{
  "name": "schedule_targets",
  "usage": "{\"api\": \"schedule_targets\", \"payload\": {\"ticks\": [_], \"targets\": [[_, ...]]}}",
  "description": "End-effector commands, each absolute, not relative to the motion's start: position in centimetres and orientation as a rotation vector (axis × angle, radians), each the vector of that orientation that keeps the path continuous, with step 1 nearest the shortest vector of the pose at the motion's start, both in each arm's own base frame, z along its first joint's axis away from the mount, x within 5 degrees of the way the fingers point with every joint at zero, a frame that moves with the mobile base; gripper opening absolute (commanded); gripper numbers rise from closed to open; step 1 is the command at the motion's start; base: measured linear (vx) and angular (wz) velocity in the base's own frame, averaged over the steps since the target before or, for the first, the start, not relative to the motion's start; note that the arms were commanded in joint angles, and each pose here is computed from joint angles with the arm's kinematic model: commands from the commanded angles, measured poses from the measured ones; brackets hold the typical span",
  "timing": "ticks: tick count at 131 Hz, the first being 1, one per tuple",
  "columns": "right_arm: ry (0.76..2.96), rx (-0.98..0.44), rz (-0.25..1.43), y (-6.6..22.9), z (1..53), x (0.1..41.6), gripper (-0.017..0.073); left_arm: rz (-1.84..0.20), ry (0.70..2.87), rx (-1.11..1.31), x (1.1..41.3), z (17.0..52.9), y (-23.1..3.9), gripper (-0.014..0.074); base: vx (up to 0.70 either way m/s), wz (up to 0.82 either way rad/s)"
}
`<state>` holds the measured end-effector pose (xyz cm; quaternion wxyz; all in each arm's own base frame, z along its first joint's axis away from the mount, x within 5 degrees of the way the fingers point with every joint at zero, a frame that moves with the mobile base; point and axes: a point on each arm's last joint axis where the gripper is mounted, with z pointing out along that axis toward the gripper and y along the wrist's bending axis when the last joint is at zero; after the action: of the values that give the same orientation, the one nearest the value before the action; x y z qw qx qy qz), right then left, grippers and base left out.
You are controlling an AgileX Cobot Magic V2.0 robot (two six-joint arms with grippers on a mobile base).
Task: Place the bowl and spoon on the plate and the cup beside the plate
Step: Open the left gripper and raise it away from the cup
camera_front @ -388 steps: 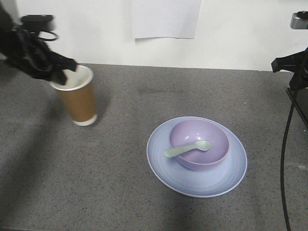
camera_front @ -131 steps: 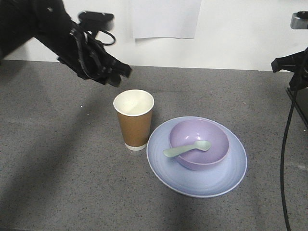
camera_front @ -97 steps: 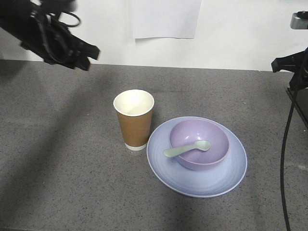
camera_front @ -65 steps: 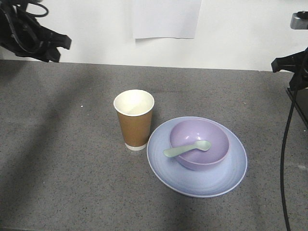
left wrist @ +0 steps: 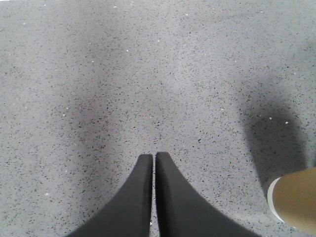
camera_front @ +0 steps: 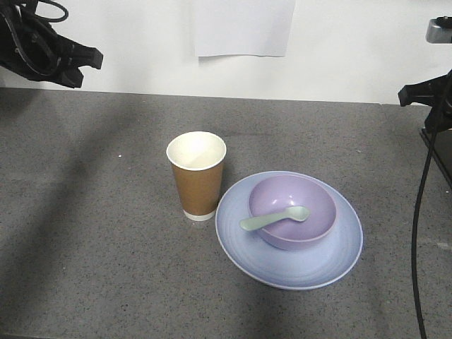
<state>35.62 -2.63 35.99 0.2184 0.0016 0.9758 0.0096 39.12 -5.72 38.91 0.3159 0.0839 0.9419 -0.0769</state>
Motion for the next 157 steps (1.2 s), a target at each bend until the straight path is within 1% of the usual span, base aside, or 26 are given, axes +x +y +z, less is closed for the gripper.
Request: {"api": "schedule_targets", "payload": {"ticks": [1,104,116,130,138,152,154,155,156,157], "targets": [[2.595,0.002,0.01,-2.7,38.6,34.7,-0.0008,-0.223,2.353,0.2,37.9,42.1,-5.6,-0.0008,0.0,0.0],[2.602,0.002,0.011,-2.7,38.6,34.7,-0.0008,-0.222,2.353,0.2,37.9,42.1,-5.6,-0.0008,0.0,0.0],[2.602,0.002,0.011,-2.7,38.6,34.7,-0.0008,-0.155,2.336,0.206,37.7,42.5,-5.2,-0.0008,0.0,0.0],[2.602,0.002,0.011,-2.7,38.6,34.7,-0.0008,-0.097,2.319,0.211,35.6,43.5,-4.6,-0.0008,0.0,0.0],[2.602,0.002,0.011,-2.7,38.6,34.7,-0.0008,-0.082,2.27,0.203,34.0,44.1,-4.2,-0.0008,0.0,0.0],[2.602,0.002,0.011,-2.7,38.6,34.7,-0.0008,-0.072,2.18,0.172,31.4,43.8,-3.4,-0.0008,0.0,0.0],[2.602,0.002,0.011,-2.7,38.6,34.7,-0.0008,-0.071,2.182,0.169,31.0,43.2,-3.3,-0.0008,0.0,0.0],[2.603,0.001,0.011,-2.7,38.6,34.7,-0.0008,-0.071,2.162,0.167,30.7,43.6,-3.3,-0.0008,0.0,0.0],[2.604,0.001,0.011,-2.7,38.6,34.7,-0.0008,-0.071,2.171,0.165,30.6,43.1,-3.2,-0.0008,0.0,0.0],[2.604,0.001,0.011,-2.7,38.6,34.7,-0.0008,-0.071,2.152,0.161,30.4,43.4,-3.2,-0.0008,0.0,0.0]]}}
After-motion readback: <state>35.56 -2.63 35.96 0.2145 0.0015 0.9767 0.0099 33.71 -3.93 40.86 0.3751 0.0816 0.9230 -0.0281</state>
